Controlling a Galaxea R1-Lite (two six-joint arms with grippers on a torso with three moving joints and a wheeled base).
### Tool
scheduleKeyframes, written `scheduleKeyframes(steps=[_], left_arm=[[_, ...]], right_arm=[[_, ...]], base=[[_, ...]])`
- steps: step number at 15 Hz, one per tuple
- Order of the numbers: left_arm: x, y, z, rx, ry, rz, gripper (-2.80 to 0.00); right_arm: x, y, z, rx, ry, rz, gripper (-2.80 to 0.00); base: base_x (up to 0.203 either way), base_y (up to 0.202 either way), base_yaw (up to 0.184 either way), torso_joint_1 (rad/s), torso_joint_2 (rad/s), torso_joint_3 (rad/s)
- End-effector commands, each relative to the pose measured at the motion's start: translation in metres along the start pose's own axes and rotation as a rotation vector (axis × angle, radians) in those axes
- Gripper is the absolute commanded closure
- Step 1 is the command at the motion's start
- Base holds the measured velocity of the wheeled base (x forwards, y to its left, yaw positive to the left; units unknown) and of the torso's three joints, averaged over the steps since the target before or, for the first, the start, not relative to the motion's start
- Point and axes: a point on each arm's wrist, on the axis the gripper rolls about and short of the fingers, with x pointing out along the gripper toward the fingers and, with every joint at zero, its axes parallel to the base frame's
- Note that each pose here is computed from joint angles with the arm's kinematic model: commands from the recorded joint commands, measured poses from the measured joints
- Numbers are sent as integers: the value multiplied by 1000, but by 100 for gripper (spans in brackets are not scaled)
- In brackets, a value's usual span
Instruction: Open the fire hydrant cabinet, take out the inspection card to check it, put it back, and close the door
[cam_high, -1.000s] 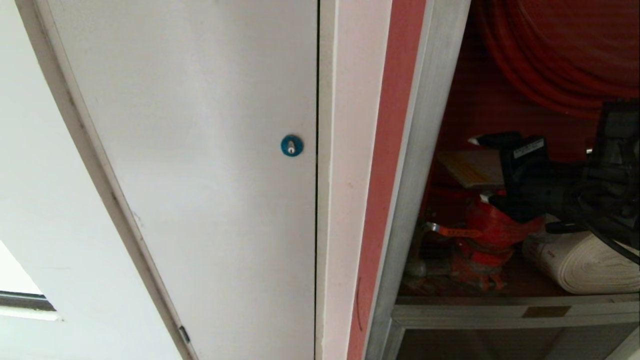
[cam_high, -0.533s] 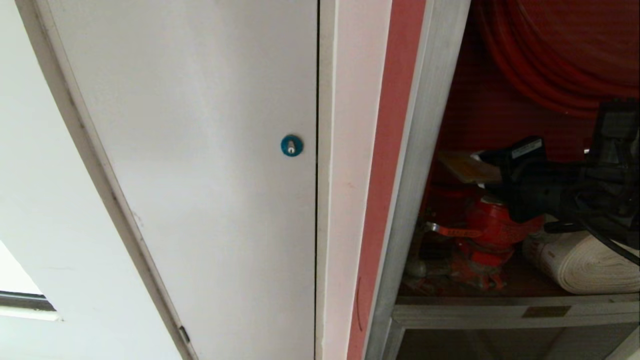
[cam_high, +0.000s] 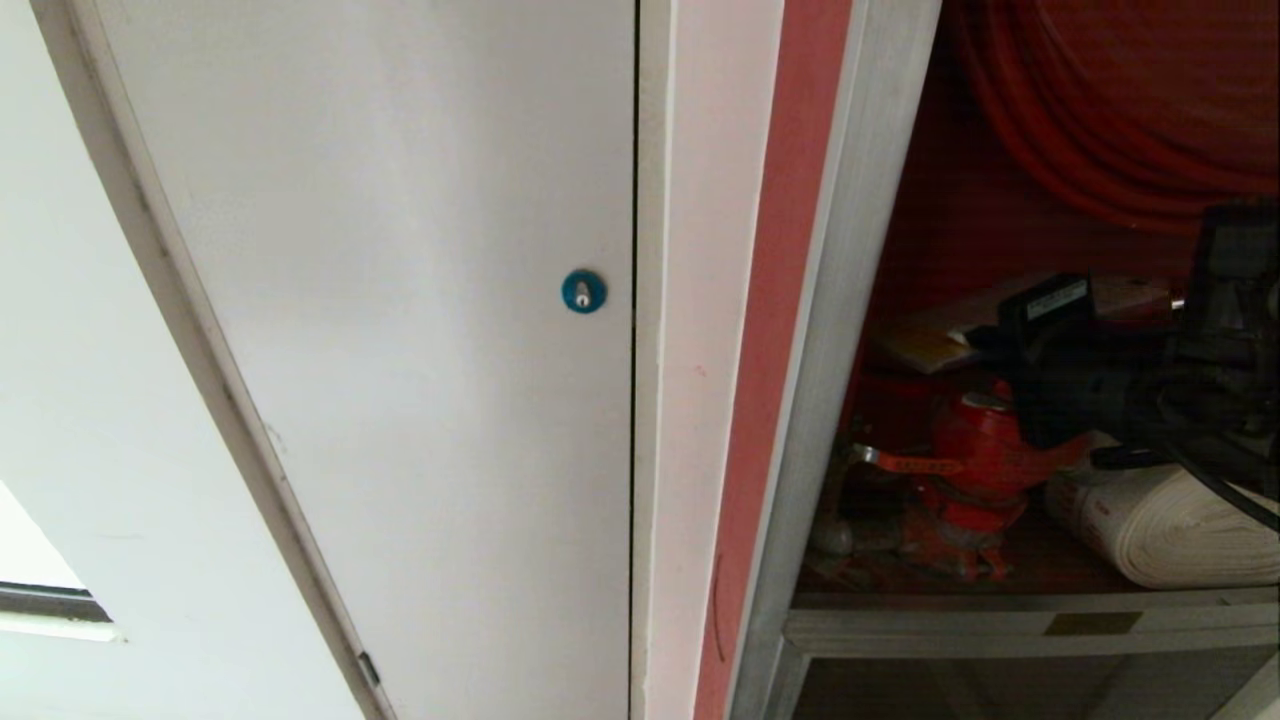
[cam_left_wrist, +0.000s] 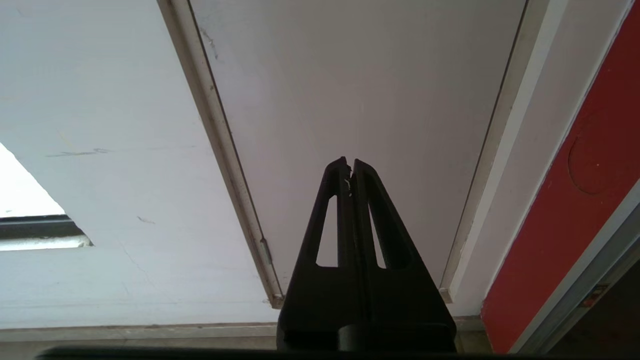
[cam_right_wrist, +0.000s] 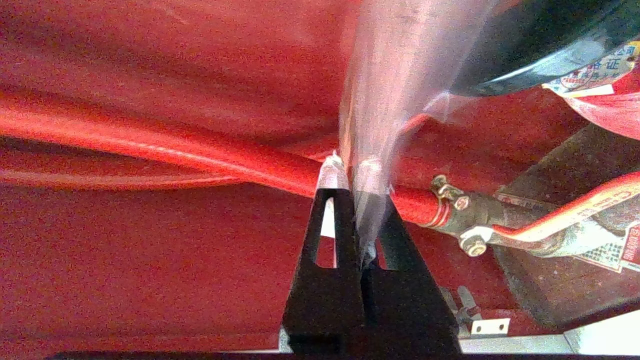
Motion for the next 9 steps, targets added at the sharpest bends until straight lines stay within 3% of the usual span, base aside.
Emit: scheduleKeyframes(steps=[1, 9], left_arm=[[0, 0, 0, 0, 0, 0, 0], [0, 0, 0, 0, 0, -1, 0]], right_arm=[[-9, 4, 3, 11, -7, 24, 0], [-96, 17, 21, 16, 96, 116, 0]], base=[[0, 0, 0, 0, 0, 0], [0, 0, 0, 0, 0, 0]])
